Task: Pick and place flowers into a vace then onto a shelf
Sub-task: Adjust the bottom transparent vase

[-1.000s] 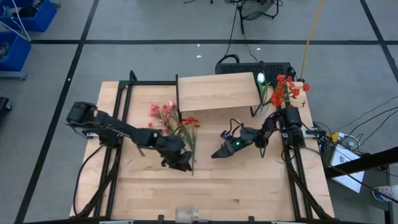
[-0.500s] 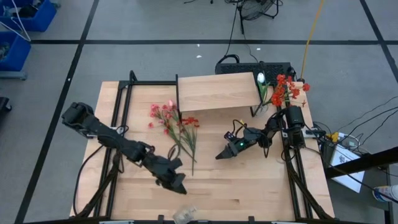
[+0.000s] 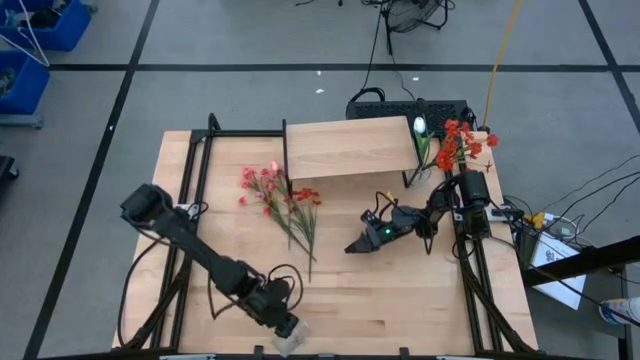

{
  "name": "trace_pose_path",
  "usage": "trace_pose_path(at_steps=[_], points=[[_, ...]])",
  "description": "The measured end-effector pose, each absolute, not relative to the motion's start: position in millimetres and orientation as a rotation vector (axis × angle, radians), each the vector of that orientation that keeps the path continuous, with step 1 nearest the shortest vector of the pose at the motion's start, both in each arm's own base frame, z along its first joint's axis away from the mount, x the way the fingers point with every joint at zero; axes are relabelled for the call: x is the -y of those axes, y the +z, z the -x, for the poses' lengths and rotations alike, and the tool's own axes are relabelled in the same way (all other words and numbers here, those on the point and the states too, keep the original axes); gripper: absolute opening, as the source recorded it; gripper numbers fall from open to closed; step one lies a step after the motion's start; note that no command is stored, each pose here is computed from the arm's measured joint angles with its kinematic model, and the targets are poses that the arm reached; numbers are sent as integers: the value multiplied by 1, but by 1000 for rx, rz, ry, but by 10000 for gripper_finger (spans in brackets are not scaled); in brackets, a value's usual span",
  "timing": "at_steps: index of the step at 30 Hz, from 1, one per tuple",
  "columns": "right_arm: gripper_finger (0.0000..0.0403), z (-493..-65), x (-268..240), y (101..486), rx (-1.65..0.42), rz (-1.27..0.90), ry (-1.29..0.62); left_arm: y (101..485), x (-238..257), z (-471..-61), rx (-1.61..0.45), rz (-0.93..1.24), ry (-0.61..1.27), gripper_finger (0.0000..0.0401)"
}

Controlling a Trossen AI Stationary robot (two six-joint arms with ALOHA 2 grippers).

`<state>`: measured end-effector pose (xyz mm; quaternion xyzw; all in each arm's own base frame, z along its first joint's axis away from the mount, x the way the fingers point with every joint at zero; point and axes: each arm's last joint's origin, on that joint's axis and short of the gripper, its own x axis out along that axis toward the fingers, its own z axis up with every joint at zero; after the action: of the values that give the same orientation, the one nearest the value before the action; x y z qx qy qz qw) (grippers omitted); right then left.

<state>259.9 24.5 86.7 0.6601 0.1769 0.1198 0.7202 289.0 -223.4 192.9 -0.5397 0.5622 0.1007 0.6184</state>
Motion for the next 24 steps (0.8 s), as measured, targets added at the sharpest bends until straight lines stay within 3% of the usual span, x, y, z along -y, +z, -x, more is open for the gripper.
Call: trace_pose_path(at_steps=[5,11,24], points=[[130,-259,-32,85,-424,-1429,282,177,243,-290,-1246,1272,236,384],[130,-258,-40,84,-475,-1358,337,161,246,-293,-1216,1313,349,364],[130,-255,-46,82,-508,-1331,367,136,257,-318,-1197,1467,329,346]])
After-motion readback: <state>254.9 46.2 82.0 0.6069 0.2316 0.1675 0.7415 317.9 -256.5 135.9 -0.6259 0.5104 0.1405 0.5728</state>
